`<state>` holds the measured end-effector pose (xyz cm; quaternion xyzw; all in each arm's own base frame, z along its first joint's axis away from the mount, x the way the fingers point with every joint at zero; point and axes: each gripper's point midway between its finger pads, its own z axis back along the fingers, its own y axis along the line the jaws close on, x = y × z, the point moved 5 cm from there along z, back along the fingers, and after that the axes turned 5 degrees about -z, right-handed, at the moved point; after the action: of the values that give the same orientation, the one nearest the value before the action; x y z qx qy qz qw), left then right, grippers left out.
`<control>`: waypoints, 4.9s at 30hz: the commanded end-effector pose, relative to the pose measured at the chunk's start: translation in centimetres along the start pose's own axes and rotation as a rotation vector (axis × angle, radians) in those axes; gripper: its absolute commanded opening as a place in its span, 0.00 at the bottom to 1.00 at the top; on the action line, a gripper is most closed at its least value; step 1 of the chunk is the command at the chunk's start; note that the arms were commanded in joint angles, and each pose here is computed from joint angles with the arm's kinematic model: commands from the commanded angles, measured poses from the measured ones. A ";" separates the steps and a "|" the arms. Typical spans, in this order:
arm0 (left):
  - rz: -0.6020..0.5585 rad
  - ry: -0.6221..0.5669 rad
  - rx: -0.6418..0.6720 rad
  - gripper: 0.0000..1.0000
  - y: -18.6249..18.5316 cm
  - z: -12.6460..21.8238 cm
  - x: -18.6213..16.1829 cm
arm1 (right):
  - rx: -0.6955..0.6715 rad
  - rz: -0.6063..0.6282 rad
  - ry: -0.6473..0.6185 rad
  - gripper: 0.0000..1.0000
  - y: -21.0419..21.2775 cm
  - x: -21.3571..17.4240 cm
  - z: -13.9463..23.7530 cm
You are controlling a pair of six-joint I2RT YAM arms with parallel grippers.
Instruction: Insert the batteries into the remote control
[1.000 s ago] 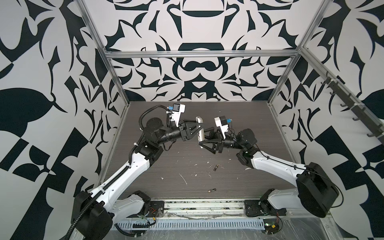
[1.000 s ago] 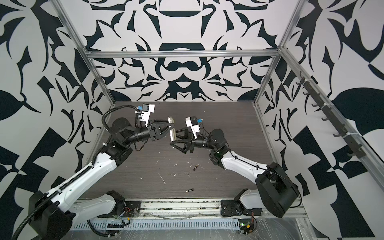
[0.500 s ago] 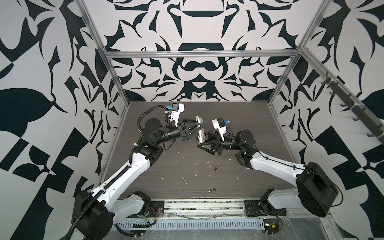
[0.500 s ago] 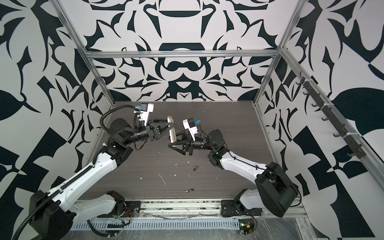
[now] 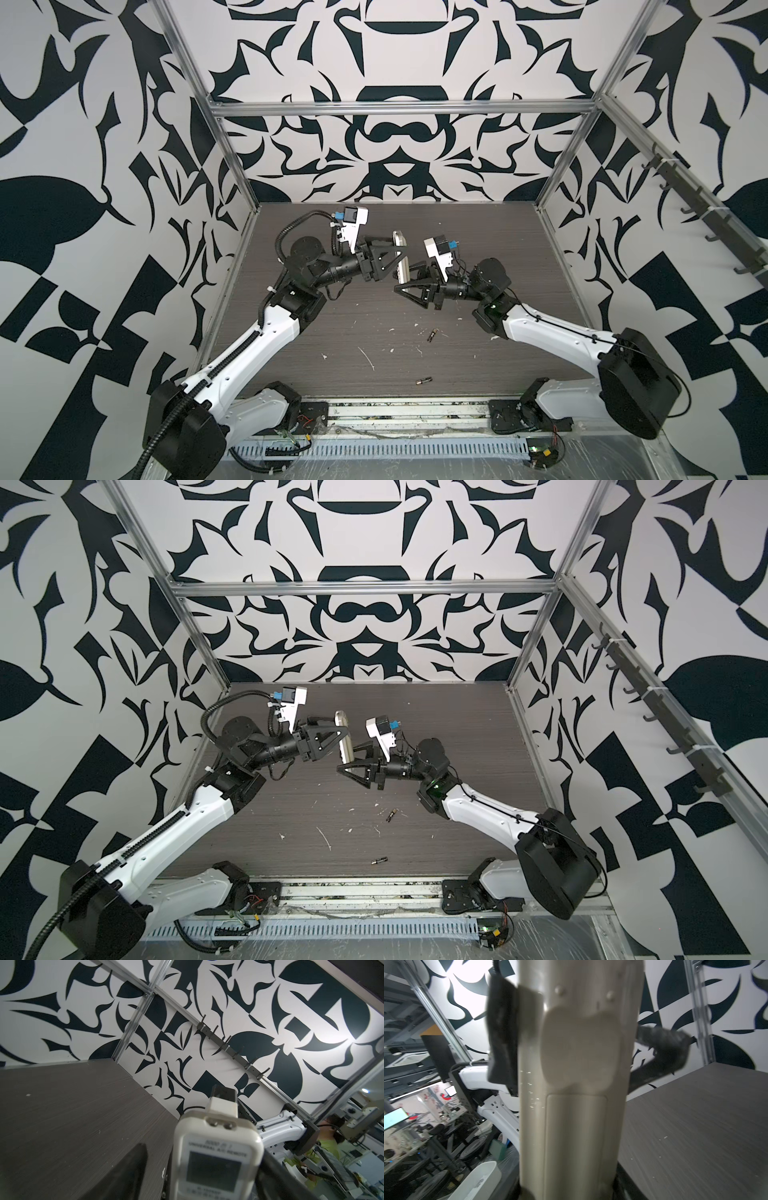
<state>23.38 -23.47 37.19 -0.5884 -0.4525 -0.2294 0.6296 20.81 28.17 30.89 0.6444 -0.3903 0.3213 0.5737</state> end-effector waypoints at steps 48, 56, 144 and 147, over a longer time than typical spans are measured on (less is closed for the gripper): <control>0.014 0.086 0.418 0.50 7.9 -6.1 -0.8 | -0.739 0.161 -0.013 0.00 -6.8 1.3 1.1; 0.016 0.083 0.417 0.50 7.8 -6.0 -0.8 | -0.733 0.163 -0.008 0.00 -6.8 1.2 0.9; 0.424 0.263 0.134 0.06 5.9 1.8 -3.4 | -0.442 0.803 0.330 1.00 4.5 5.4 1.9; 0.452 0.287 0.112 0.06 5.9 2.1 -3.9 | -0.435 0.852 0.382 1.00 4.7 5.4 1.2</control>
<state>26.45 -21.27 30.13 -0.5755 -0.2545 -0.1253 0.7670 19.76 25.62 37.09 0.2506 -0.5672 0.5120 0.5944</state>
